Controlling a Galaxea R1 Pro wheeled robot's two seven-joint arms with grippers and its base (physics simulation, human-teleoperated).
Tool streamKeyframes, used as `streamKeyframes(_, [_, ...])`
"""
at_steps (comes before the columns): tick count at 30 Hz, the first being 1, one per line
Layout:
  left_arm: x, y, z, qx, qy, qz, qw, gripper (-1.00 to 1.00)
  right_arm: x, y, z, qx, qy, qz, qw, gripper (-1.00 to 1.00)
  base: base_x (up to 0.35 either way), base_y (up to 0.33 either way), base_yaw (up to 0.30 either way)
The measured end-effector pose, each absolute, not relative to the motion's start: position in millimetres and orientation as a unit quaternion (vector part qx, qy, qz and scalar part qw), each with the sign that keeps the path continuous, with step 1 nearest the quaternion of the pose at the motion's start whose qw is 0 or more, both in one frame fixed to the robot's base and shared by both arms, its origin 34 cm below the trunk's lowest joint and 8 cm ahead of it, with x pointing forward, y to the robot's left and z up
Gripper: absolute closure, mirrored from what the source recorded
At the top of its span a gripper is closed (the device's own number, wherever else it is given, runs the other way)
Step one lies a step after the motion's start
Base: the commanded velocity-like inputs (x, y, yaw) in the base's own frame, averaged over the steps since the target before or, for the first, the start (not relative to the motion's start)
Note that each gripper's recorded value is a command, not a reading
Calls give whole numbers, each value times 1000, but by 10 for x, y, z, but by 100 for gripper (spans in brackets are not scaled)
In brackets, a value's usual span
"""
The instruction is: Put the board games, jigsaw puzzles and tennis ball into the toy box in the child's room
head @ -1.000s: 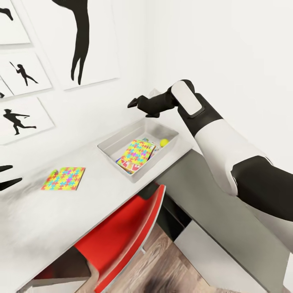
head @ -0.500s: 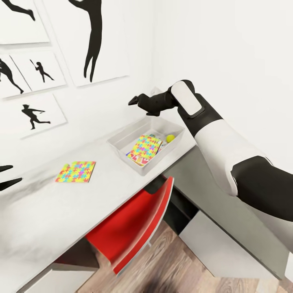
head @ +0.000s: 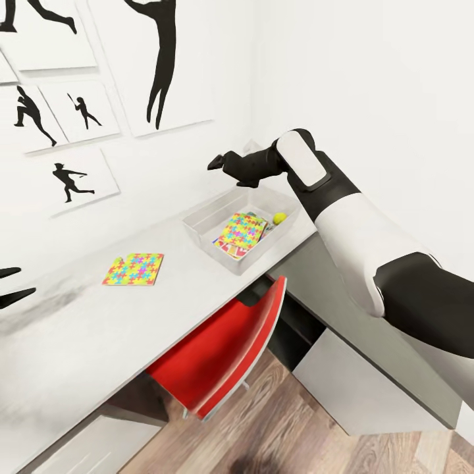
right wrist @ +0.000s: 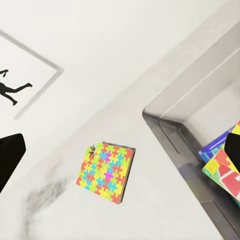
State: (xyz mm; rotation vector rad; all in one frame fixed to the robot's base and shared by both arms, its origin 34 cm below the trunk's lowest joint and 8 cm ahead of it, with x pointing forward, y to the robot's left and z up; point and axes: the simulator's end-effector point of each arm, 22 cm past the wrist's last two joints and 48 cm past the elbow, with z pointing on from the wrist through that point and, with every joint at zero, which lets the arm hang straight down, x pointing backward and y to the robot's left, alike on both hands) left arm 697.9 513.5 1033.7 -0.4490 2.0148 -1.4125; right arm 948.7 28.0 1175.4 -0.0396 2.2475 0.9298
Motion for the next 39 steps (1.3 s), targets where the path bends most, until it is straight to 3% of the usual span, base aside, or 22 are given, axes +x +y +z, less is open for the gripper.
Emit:
streamKeyframes(24, [6983, 5126, 10326, -171, 764, -537, 314, -100, 9495, 280, 11753, -14, 866, 359, 348, -100, -115, 84, 0])
streamKeyframes(39, [6982, 5126, 10329, -171, 764, -537, 314, -100, 9503, 271, 11760, -13, 866, 356, 351, -100, -15, 8, 0])
